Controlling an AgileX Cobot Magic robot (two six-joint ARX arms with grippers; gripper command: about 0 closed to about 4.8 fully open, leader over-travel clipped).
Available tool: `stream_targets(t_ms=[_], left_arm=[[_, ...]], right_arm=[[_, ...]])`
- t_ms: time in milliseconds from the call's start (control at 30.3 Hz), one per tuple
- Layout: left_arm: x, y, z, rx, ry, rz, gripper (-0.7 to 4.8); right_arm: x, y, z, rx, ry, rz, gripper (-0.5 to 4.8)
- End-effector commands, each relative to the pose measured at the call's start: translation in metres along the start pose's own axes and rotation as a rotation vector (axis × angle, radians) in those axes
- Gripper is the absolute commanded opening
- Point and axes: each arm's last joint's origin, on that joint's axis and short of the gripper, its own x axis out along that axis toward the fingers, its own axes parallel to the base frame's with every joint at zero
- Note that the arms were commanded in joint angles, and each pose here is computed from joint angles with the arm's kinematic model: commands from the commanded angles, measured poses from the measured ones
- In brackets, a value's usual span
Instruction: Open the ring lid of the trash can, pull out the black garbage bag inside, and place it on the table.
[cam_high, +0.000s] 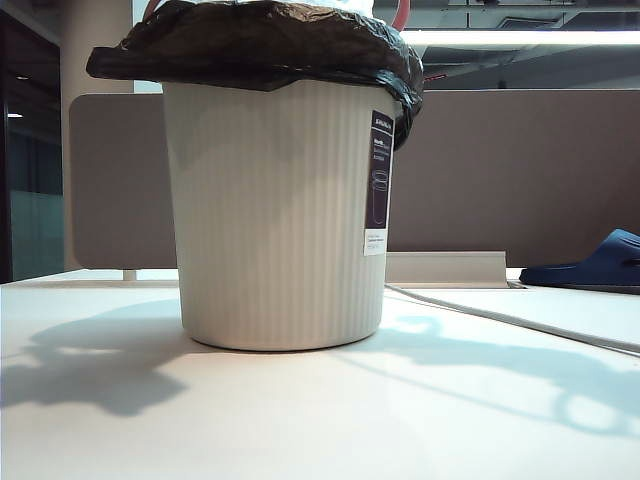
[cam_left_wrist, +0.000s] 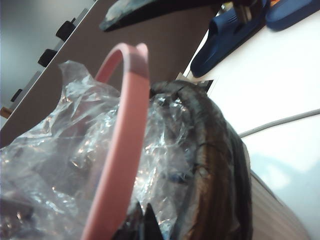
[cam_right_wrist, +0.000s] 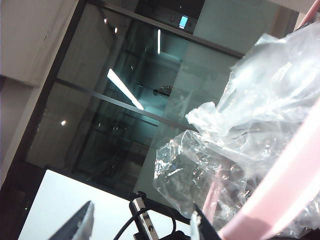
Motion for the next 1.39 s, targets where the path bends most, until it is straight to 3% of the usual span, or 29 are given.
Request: stream_targets(t_ms=[33, 363, 528, 627, 759, 890, 1055, 1385], left_arm=[[-0.001, 0.002, 0.001, 0.022, 0.008, 0.036, -0.06], [-0.001, 0.006, 0.004, 0.031, 0.001, 0.089, -0.06], [-0.001, 0.007, 0.004, 0.028, -0.005, 0.097, -0.06], [-0.001, 0.009, 0.005, 0.025, -0.010, 0.121, -0.06], [-0.002, 0.011, 0.007, 0.020, -0.021, 0.147, -0.06], [-0.002, 0.011, 0.007, 0.019, -0.018, 0.149, -0.06], [-0.002, 0.013, 0.008, 0.016, -0.016, 0.163, -0.06], [-0.002, 0.042, 0.002, -0.018, 0.008, 0.250, -0.06]], right_arm=[[0.000, 0.005, 0.000, -0.025, 0.003, 0.023, 2.42], [-0.001, 0.013, -0.001, -0.096, 0.059, 0.092, 2.43], [-0.004, 0.033, -0.003, -0.293, 0.054, 0.259, 2.38], [-0.006, 0.038, -0.004, -0.392, 0.064, 0.303, 2.38], [-0.010, 0.037, -0.003, -0.558, 0.136, 0.306, 1.76], [-0.010, 0.033, -0.003, -0.641, 0.168, 0.290, 1.76], [-0.010, 0.030, -0.002, -0.681, 0.161, 0.271, 1.76], [-0.009, 0.026, -0.002, -0.700, 0.173, 0.246, 1.79]])
